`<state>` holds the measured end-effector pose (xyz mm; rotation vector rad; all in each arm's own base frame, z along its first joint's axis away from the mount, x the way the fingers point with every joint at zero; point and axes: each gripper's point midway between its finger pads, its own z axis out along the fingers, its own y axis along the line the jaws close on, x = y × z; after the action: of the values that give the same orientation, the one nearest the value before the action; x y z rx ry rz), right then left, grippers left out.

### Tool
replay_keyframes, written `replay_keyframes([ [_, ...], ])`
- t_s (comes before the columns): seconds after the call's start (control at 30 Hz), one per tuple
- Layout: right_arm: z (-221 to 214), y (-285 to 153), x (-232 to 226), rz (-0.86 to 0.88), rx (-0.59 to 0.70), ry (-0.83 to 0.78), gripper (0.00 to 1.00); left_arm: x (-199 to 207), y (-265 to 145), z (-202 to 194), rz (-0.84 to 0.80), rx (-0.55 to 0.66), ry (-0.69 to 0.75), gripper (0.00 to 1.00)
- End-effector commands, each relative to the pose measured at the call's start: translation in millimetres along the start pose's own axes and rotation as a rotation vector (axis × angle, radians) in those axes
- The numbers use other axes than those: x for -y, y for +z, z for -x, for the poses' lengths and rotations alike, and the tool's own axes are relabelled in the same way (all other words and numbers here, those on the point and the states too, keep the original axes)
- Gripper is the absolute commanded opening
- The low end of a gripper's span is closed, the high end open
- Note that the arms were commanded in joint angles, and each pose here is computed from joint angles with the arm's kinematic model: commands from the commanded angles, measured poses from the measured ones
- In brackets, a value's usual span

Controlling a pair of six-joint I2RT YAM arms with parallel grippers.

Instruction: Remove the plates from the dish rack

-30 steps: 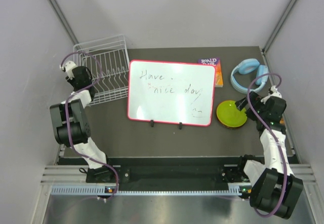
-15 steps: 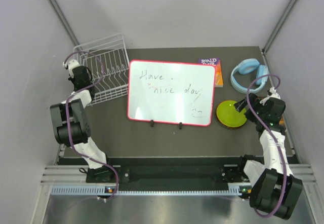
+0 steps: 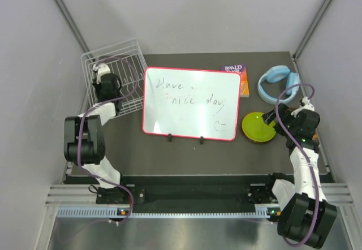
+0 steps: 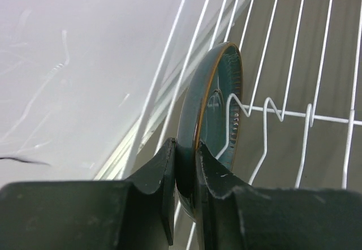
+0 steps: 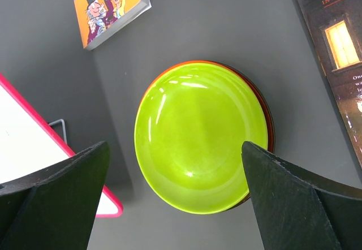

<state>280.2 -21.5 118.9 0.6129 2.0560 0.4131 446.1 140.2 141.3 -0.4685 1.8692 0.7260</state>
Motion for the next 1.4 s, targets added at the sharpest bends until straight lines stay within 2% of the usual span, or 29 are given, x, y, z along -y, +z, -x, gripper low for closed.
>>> replay_keyframes([
  [0.0,5.4,-5.0,-4.3,0.024,0.027,-0.024,1.0,-33.6,-26.5,86.3,0.103,0.234,-0.175,0.0],
  [0.27,8.2,-11.8,-11.0,0.042,0.033,-0.03,1.0,-55.6,-44.0,103.0,0.166,0.251,-0.222,0.0],
  [0.4,12.6,-19.1,-18.3,0.062,0.046,-0.034,1.0,-61.0,-63.5,127.8,0.116,0.274,-0.254,0.0],
  [0.43,11.7,-22.8,-20.4,0.065,0.041,-0.034,1.0,-67.3,-70.4,144.3,0.118,0.291,-0.281,0.0],
  [0.5,15.7,-28.8,-26.5,0.081,0.051,-0.042,1.0,-62.7,-76.9,147.8,0.065,0.256,-0.293,0.0],
  [0.53,15.3,-34.0,-29.2,0.086,0.052,-0.045,1.0,-64.8,-86.9,163.2,0.029,0.273,-0.323,0.0],
  [0.6,20.4,-42.6,-36.8,0.104,0.066,-0.052,1.0,-51.0,-99.1,164.8,-0.086,0.252,-0.333,0.0],
  [0.77,27.4,-66.4,-55.9,0.158,0.101,-0.072,1.0,-46.8,-137.7,169.0,-0.248,0.237,-0.423,0.0],
  [0.9,25.8,-75.9,-71.1,0.227,0.08,-0.089,1.0,-15.0,-174.0,164.0,-0.512,0.194,-0.464,0.0],
  [1.03,16.3,-84.4,-96.9,0.383,0.015,-0.105,1.0,42.4,-233.0,143.8,-0.952,0.033,-0.5,0.0],
  [1.17,11.0,-93.5,-114.8,0.5,-0.006,-0.11,1.0,83.5,-300.9,135.0,-1.305,-0.049,-0.598,0.0],
  [1.23,7.3,-98.7,-123.1,0.556,-0.017,-0.114,1.0,96.2,-323.5,120.0,-1.387,-0.114,-0.608,0.0],
  [1.37,-1.5,-102.8,-133.6,0.614,-0.042,-0.117,1.0,113.9,-368.7,103.7,-1.511,-0.154,-0.563,0.0],
])
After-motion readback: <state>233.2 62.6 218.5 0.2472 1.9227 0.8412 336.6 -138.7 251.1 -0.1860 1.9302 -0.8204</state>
